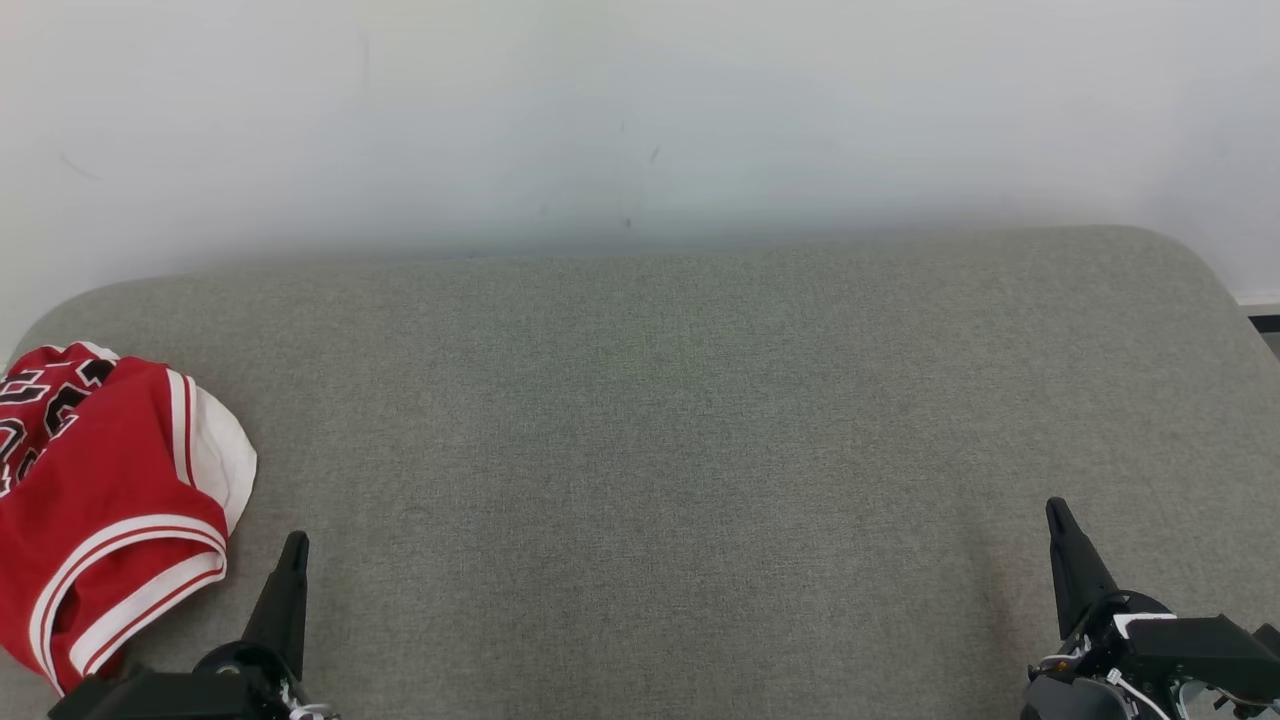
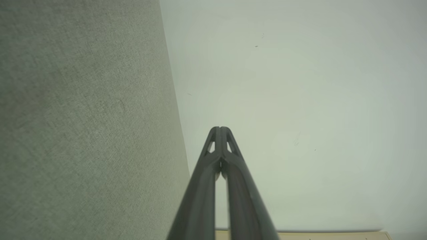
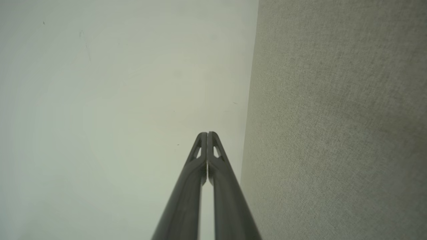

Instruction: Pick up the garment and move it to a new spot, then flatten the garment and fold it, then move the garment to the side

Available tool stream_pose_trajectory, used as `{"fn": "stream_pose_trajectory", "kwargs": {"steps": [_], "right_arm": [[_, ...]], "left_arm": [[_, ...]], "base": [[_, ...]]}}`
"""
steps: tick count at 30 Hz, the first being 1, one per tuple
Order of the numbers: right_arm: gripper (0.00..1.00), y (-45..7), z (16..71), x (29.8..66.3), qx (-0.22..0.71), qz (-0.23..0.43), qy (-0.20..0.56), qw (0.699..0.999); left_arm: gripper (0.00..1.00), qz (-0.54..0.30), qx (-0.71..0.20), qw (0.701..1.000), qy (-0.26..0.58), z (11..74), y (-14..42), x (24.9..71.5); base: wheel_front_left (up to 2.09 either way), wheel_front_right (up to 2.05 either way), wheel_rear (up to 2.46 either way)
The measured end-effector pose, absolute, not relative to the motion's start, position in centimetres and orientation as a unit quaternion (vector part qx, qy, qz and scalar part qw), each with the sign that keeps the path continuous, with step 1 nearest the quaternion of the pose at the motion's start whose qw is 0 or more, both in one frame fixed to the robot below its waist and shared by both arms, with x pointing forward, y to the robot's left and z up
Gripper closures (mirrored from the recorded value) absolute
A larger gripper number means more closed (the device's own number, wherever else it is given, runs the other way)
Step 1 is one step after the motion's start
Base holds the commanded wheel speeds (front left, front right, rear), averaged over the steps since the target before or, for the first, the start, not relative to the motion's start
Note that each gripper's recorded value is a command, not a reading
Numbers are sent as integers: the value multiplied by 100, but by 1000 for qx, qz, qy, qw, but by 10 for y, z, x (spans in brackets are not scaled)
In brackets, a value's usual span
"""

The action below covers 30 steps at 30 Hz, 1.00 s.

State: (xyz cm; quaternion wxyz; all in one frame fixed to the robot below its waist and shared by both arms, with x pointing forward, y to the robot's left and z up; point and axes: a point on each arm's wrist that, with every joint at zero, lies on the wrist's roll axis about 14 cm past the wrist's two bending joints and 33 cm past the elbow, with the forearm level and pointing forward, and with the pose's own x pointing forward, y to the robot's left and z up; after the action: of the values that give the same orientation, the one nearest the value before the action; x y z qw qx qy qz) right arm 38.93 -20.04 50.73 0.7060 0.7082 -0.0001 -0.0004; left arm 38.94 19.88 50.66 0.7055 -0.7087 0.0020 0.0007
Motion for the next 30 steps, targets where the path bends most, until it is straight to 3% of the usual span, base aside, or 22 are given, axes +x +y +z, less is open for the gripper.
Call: {"fn": "stream_pose_trajectory", "kwargs": {"steps": [30], "right_arm": [[100,-200,507,389,708,0,0,706]], "left_arm": [[100,1,-709,706,2,507,199,389]], "base": [[0,0,0]]}}
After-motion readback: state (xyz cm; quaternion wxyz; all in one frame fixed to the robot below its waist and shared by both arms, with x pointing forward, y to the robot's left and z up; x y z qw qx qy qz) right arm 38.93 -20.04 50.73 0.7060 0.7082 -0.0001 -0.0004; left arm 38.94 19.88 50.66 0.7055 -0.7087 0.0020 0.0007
